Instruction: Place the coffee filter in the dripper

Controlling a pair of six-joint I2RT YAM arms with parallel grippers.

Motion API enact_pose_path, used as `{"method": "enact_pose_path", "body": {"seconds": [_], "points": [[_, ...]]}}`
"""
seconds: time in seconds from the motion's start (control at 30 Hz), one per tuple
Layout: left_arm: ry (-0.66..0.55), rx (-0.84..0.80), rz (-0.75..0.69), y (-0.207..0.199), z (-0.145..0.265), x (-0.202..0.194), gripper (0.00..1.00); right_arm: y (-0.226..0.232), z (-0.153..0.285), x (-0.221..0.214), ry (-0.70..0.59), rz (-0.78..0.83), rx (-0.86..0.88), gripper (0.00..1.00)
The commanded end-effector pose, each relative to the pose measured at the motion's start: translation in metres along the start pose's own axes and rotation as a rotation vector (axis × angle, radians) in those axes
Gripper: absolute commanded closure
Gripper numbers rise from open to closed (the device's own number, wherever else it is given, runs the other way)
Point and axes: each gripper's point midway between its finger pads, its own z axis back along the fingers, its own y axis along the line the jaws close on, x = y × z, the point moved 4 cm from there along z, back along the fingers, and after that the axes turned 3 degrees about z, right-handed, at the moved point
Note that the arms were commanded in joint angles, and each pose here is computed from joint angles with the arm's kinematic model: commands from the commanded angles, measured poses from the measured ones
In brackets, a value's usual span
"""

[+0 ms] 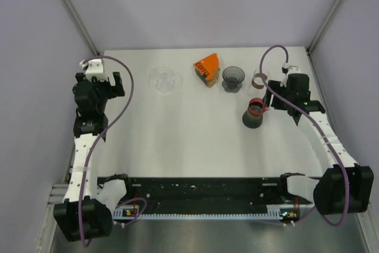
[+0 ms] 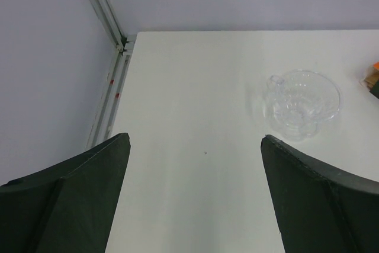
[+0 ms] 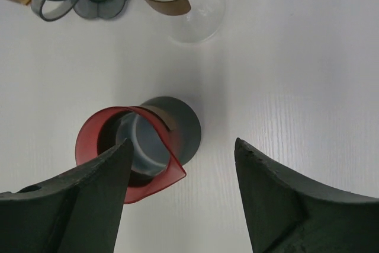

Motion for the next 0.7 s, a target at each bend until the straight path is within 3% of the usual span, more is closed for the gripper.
{"method": "enact_pose_path", "body": {"seconds": [0.0,0.17,0.27,0.4,0.53,0.67], "points": [[0.241,-0.047,-0.032,-0.005,0.030,-0.019,0.04,0.013,-0.004,0.003,0.069,0.019,0.058,0.34],[0.236,-0.087,-0.044,-0.011,0.046,-0.013,0.06,0.022,-0.027,-0.001,0.141,0.056,0.099,0.41],[0.236,-0.106,-0.043,-0.013,0.051,-0.010,0.07,0.033,-0.038,-0.006,0.190,0.096,0.139,0.51],[0.253,-0.105,-0.042,-0.013,0.055,-0.009,0.07,0.057,-0.042,-0.015,0.247,0.202,0.239,0.70],[0.263,-0.110,-0.042,-0.014,0.055,-0.009,0.07,0.094,-0.039,-0.023,0.260,0.331,0.396,0.98],[0.284,-0.141,-0.032,-0.018,0.054,-0.012,0.07,0.146,-0.034,-0.034,0.262,0.504,0.572,1.00]]}}
